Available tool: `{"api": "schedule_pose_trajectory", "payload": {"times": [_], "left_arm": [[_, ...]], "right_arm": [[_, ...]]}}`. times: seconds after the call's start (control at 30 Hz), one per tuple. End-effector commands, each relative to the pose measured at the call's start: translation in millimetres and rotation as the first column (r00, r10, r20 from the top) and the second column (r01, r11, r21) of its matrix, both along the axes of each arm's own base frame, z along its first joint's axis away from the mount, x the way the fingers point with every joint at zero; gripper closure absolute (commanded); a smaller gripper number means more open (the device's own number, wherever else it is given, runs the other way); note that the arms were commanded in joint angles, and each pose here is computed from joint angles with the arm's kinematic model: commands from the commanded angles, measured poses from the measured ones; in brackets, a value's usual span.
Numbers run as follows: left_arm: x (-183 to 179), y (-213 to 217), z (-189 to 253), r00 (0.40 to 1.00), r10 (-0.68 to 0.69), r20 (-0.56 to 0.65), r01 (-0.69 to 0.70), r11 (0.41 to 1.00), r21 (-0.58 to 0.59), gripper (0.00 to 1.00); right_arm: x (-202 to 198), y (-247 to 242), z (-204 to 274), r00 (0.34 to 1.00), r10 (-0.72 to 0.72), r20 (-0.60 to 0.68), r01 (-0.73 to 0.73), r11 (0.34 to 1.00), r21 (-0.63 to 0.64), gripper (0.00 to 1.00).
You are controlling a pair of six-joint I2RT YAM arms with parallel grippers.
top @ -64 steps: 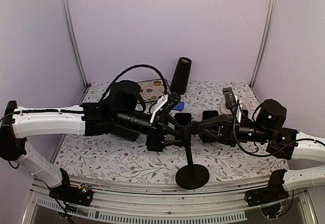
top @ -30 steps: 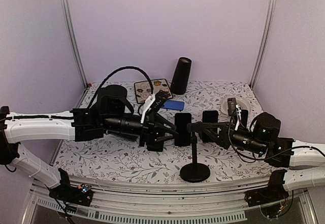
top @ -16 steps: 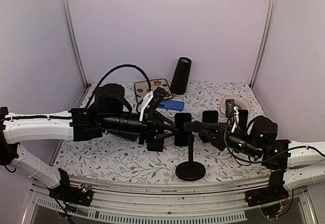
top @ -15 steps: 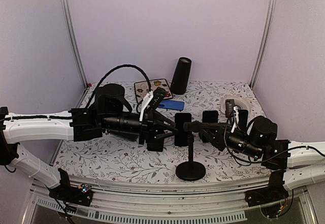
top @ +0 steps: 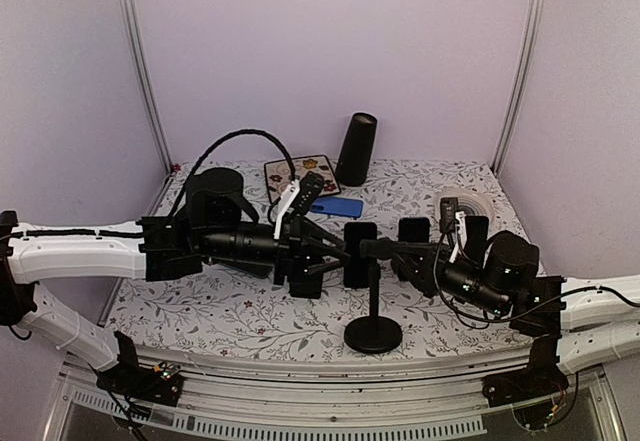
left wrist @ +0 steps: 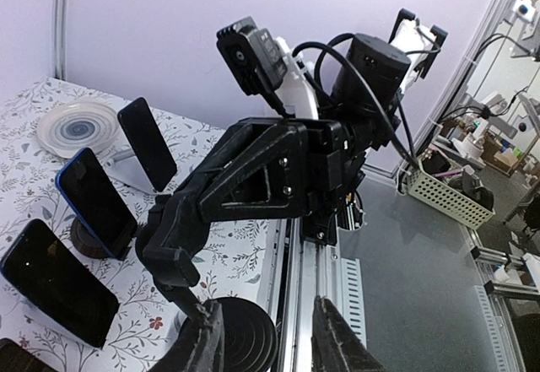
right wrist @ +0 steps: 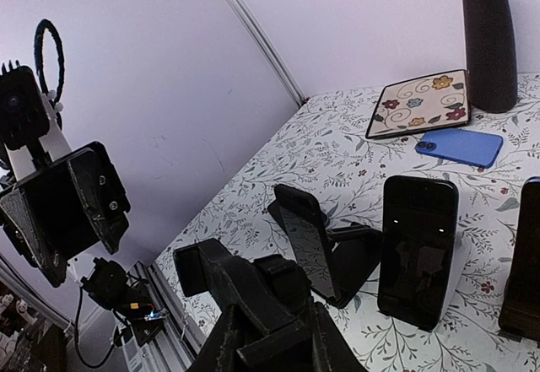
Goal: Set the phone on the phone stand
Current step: Pass from the right arm to the left
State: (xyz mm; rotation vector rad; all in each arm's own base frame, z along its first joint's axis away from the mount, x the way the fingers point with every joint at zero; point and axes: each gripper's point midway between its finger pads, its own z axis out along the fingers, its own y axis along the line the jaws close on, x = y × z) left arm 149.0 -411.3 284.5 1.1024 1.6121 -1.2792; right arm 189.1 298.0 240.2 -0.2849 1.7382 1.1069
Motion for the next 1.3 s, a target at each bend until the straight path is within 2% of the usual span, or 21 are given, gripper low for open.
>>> {"api": "schedule_pose_trajectory", "payload": {"times": [0.0, 0.47, 0.87, 1.07, 1.27], "left_arm": [[0.6, 4.8, 12.8, 1.000, 0.000, -0.002, 0.000, 0.998, -0.059, 0.64], [-0.9, 6.0, 13.2, 1.000, 0.001, -0.020, -0.002, 0.997, -0.073, 0.62], [3.7, 7.8, 6.9, 0.996, 0.090, -0.024, -0.090, 0.996, -0.024, 0.60], [6.2, 7.1, 2.8, 0.989, 0.146, -0.015, -0.146, 0.989, -0.001, 0.65], [5.1, 6.1, -2.4, 0.982, 0.190, 0.010, -0.190, 0.982, 0.024, 0.66]], "right_arm": [[1.5, 3.4, 29.3, 0.999, -0.020, 0.048, 0.015, 0.995, 0.096, 0.98], [2.9, 5.9, 13.8, 0.999, -0.029, 0.021, 0.028, 0.998, 0.057, 0.98], [3.5, 3.0, 11.9, 0.999, -0.041, 0.019, 0.040, 0.998, 0.043, 0.98], [4.4, 3.0, 11.6, 0.999, -0.045, 0.017, 0.044, 0.998, 0.038, 0.98], [4.2, 3.2, 8.7, 0.999, -0.046, 0.010, 0.046, 0.999, 0.026, 0.98]]}}
